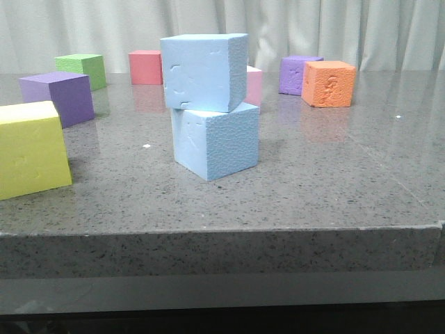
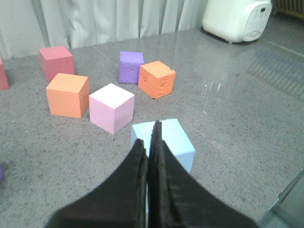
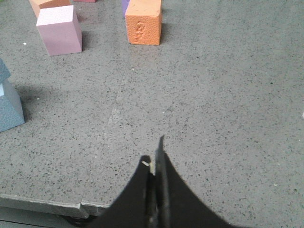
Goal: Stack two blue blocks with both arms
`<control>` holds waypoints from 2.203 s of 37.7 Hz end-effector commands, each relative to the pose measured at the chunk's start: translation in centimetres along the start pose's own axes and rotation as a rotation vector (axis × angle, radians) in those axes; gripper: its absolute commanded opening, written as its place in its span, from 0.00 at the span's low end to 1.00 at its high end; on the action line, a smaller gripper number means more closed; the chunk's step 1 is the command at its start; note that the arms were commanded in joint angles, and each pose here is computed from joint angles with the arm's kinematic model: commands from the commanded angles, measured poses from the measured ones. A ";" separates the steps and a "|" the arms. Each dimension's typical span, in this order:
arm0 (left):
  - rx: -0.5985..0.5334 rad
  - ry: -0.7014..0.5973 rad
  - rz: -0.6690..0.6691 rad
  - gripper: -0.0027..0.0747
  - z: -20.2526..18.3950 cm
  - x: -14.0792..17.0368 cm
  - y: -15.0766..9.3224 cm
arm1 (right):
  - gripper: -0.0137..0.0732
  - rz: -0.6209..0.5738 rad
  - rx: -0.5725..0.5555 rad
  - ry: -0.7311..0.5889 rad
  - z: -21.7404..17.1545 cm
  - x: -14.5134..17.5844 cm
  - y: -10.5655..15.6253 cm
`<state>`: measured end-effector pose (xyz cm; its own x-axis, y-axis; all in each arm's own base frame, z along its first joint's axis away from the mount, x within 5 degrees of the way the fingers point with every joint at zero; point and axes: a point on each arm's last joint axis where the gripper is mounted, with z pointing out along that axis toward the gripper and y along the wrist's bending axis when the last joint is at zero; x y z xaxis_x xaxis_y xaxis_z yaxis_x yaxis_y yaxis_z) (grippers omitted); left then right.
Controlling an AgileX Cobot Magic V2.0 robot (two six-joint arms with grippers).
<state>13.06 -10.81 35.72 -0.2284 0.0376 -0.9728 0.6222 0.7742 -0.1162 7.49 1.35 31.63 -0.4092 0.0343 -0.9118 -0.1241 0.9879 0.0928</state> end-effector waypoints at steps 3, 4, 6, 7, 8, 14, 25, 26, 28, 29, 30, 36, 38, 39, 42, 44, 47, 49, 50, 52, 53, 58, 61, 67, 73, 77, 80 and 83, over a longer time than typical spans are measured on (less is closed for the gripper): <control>0.017 -0.187 0.007 0.01 -3.7 0.7 0.0 | 0.08 -0.008 0.010 -0.098 -0.4 -1.4 0.0; 0.019 -0.199 0.007 0.01 -4.1 0.9 0.0 | 0.08 -0.008 0.010 -0.098 -0.4 -1.4 0.0; 0.019 -0.205 0.007 0.01 -4.7 1.6 0.1 | 0.08 -0.008 0.010 -0.098 -0.4 -1.4 0.0; 0.020 -0.209 0.007 0.01 -5.0 1.9 0.1 | 0.08 -0.008 0.010 -0.098 -0.4 -1.4 0.0; 0.020 -0.214 0.007 0.01 -5.2 2.0 0.1 | 0.08 -0.008 0.010 -0.098 -0.4 -1.4 0.0; 0.019 -0.200 0.007 0.01 -5.3 3.0 0.3 | 0.08 -0.008 0.010 -0.098 -0.4 -1.4 0.0; 0.017 -0.185 0.007 0.01 -5.1 3.2 0.3 | 0.08 -0.008 0.010 -0.098 -0.4 -1.4 0.0; 0.017 -0.185 0.007 0.01 -5.1 3.2 0.3 | 0.08 -0.008 0.010 -0.098 -0.4 -1.4 0.0; 0.017 -0.185 0.007 0.01 -5.1 3.2 0.3 | 0.08 -0.008 0.010 -0.098 -0.4 -1.4 0.0; 0.017 -0.185 0.007 0.01 -5.1 3.2 0.3 | 0.08 -0.008 0.010 -0.098 -0.4 -1.4 0.0; 0.017 -0.185 0.007 0.01 -5.1 3.2 0.3 | 0.08 -0.008 0.010 -0.098 -0.4 -1.4 0.0; 0.017 -0.185 0.007 0.01 -5.1 3.2 0.3 | 0.08 -0.008 0.010 -0.098 -0.4 -1.4 0.0; 0.017 -0.185 0.007 0.01 -5.1 3.2 0.3 | 0.08 -0.008 0.010 -0.098 -0.4 -1.4 0.0; 0.017 -0.185 0.007 0.01 -5.1 3.2 0.3 | 0.08 -0.008 0.010 -0.098 -0.4 -1.4 0.0; 0.017 -0.185 0.007 0.01 -5.1 3.2 0.3 | 0.08 -0.008 0.010 -0.098 -0.4 -1.4 0.0; 0.017 -0.182 0.007 0.01 -5.0 3.3 0.3 | 0.08 -0.008 0.010 -0.098 -0.4 -1.4 0.0; 0.016 -0.193 0.008 0.01 -5.1 3.8 0.4 | 0.08 -0.008 0.010 -0.098 -0.4 -1.4 0.0; 0.015 -0.206 0.011 0.01 -5.3 4.5 0.5 | 0.08 -0.008 0.010 -0.098 -0.4 -1.4 0.0; 0.012 -0.224 0.016 0.01 -5.5 4.7 0.5 | 0.08 -0.008 0.010 -0.098 -0.4 -1.4 0.0; 0.002 -0.241 0.015 0.01 -5.8 5.7 0.8 | 0.08 -0.008 0.010 -0.098 -0.4 -1.4 0.0; -0.008 -0.250 0.015 0.01 -6.0 6.1 0.9 | 0.08 -0.008 0.010 -0.098 -0.4 -1.4 0.0; -0.086 -0.285 0.010 0.01 -7.3 9.0 1.8 | 0.08 -0.008 0.010 -0.098 -0.4 -1.4 0.0; -0.148 -0.306 0.007 0.01 -7.9 10.4 2.4 | 0.08 -0.008 0.010 -0.098 -0.4 -1.4 0.0; -0.280 -0.323 0.001 0.01 -8.4 12.9 3.4 | 0.08 -0.008 0.010 -0.098 -0.4 -1.4 0.0; -0.400 -0.321 -0.005 0.01 -8.6 14.9 4.2 | 0.08 -0.008 0.010 -0.098 -0.4 -1.4 0.0; -0.475 -0.317 -0.012 0.01 -8.6 16.0 4.7 | 0.08 -0.008 0.010 -0.098 -0.4 -1.4 0.0; -0.524 -0.298 -0.022 0.01 -8.7 16.5 4.9 | 0.08 -0.008 0.010 -0.098 -0.4 -1.4 0.0; -0.562 -0.306 -0.024 0.01 -8.9 16.5 5.1 | 0.08 -0.008 0.010 -0.098 -0.4 -1.4 0.0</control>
<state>5.72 -0.91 20.25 -0.0317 -0.0931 -0.9952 0.1507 0.9838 -0.0968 7.49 1.35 31.63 -0.4092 0.0343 -0.9118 -0.1241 0.9879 0.0928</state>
